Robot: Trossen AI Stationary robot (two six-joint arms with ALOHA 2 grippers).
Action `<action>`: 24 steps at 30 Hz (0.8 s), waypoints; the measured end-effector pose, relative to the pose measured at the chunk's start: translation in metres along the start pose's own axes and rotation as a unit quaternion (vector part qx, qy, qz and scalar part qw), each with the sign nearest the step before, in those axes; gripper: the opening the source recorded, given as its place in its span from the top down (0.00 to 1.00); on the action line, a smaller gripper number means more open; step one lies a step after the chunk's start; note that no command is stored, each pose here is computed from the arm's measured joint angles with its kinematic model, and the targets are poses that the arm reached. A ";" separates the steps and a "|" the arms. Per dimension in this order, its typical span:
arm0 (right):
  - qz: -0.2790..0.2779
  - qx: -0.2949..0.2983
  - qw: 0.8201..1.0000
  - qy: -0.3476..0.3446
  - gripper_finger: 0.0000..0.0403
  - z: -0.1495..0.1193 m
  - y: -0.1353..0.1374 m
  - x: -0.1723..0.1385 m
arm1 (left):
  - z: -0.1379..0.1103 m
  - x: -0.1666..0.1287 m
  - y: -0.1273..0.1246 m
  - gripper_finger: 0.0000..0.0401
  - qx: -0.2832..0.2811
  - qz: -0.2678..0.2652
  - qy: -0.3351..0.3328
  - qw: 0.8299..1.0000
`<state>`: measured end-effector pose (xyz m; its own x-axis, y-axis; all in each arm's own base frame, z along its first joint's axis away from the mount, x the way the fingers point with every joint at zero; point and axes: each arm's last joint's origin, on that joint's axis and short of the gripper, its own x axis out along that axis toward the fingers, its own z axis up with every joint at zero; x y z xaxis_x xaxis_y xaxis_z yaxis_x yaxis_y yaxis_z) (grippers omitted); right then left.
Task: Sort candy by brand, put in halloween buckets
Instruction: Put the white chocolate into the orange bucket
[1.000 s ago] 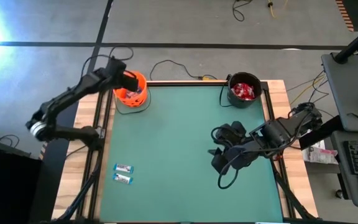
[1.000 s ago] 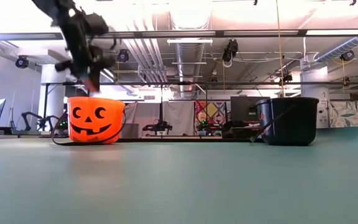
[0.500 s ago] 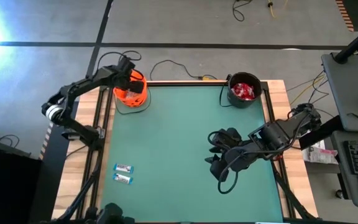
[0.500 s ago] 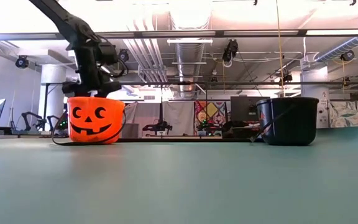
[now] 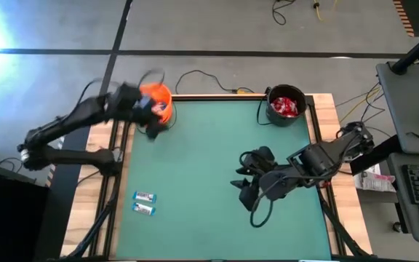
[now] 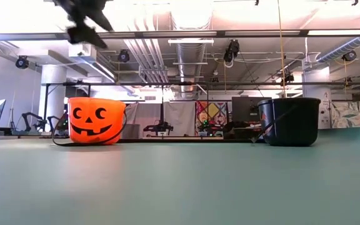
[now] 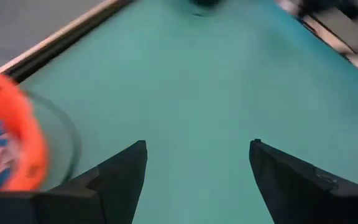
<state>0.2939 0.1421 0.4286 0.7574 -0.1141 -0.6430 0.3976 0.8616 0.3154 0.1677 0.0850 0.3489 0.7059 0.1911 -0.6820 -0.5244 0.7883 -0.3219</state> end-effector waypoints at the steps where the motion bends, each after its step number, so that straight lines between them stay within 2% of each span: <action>1: -0.002 -0.006 1.000 -0.001 0.53 0.000 0.001 0.002 | -0.012 -0.006 -0.013 0.33 0.027 -0.013 -0.003 1.000; 4: -0.006 -0.021 1.000 0.003 0.52 -0.003 0.005 0.013 | -0.056 -0.013 -0.040 0.33 0.065 -0.043 0.012 0.997; 7: -0.015 -0.043 0.999 0.014 0.51 -0.008 0.009 0.024 | -0.108 -0.008 -0.052 0.33 0.083 -0.067 0.070 0.992; 10: -0.026 -0.055 0.998 0.022 0.51 -0.010 0.010 0.033 | -0.161 0.002 -0.061 0.33 0.125 -0.080 0.136 0.980; 15: -0.036 -0.074 0.996 0.026 0.51 -0.008 0.007 0.041 | -0.228 0.013 -0.075 0.33 0.171 -0.052 0.235 0.955; 20: -0.044 -0.050 0.998 0.021 0.51 -0.002 0.001 0.042 | -0.265 0.017 -0.083 0.33 0.208 -0.006 0.273 0.939; 24: -0.050 -0.020 0.998 0.016 0.51 0.003 -0.004 0.043 | -0.277 0.022 -0.094 0.33 0.215 -0.015 0.275 0.937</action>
<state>0.3267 0.1323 0.4019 0.6974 -0.1854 -0.6923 0.4496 0.8655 0.2211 0.1010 -0.1468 0.1820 0.3036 -0.0726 -0.9500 -0.1850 0.9736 -0.1335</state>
